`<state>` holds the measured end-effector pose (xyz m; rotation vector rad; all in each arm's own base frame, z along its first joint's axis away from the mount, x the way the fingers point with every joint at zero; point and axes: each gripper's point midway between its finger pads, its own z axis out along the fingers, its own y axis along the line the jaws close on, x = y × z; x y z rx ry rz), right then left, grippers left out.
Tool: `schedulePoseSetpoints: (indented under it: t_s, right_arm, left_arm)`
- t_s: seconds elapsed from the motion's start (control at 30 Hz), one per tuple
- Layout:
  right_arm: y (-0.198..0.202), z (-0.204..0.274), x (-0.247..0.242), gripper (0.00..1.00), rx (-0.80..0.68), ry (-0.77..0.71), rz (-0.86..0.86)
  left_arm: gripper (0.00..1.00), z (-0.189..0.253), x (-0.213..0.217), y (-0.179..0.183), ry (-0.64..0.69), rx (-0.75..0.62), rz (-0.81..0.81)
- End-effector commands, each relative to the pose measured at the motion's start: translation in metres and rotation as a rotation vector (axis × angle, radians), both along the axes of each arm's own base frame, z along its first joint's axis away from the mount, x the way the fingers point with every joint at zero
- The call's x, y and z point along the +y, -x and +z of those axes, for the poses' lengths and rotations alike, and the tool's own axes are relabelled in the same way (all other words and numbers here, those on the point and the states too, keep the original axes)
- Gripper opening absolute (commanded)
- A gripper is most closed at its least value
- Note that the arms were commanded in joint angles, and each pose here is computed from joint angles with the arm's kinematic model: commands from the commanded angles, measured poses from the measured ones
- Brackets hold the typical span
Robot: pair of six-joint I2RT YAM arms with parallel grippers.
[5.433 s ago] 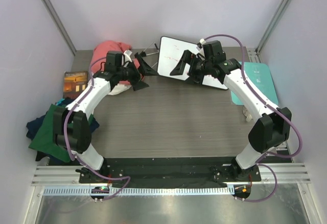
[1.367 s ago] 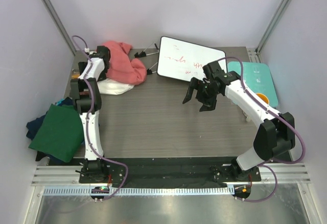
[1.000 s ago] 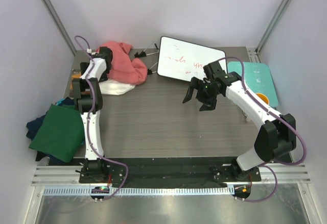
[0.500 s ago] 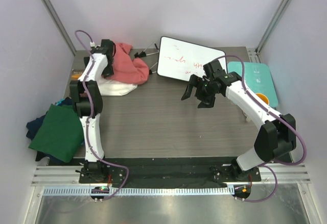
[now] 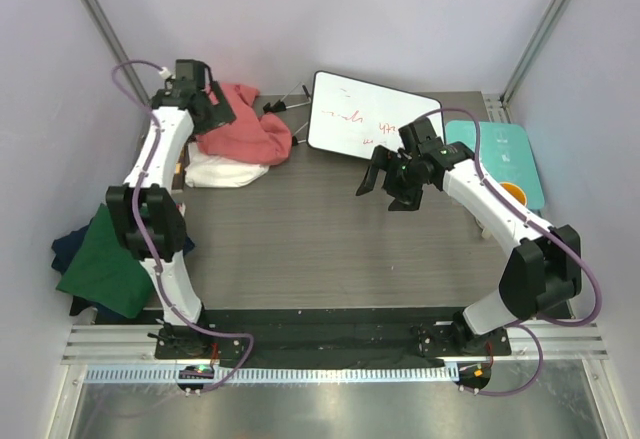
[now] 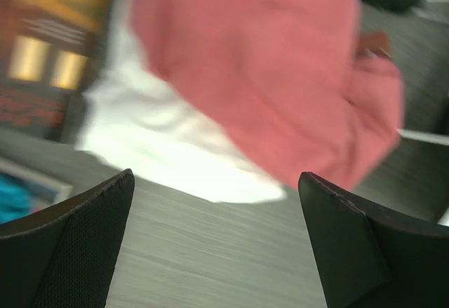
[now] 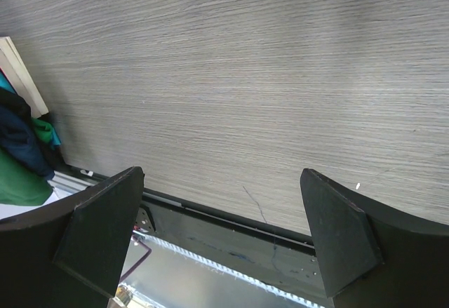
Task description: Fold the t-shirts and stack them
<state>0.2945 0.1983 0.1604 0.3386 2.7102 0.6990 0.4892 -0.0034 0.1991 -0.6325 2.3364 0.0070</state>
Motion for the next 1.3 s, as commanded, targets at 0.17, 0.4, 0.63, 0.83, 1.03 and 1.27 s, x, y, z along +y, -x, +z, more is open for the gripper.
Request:
schedulePoseSetpoints:
  t_s: [0.17,0.4,0.63,0.83,1.03,1.27]
  right_arm:
    - [-0.001,0.023,-0.001,1.0,-0.071,-0.024,-0.019]
    - [0.014,0.027,-0.015,1.0,-0.081,0.003,-0.058]
    - [0.025,0.021,-0.022,0.99,-0.069,0.018,-0.078]
    - [0.024,0.015,-0.021,1.0,-0.051,0.021,-0.072]
    - [0.024,0.013,-0.021,1.0,-0.047,0.025,-0.068]
    - [0.025,0.012,-0.022,1.0,-0.045,0.028,-0.067]
  left_arm:
    - [1.0,-0.027,-0.208,-0.044,0.596,-0.04,-0.502]
    - [1.0,-0.043,-0.225,-0.07,0.573,-0.054,-0.504]
    - [1.0,-0.037,-0.231,-0.067,0.586,-0.063,-0.508]
    - [1.0,-0.024,-0.238,-0.066,0.63,-0.086,-0.526]
    - [1.0,-0.034,-0.268,-0.056,0.657,-0.062,-0.572]
    - [0.99,-0.054,-0.311,-0.04,0.676,-0.016,-0.646]
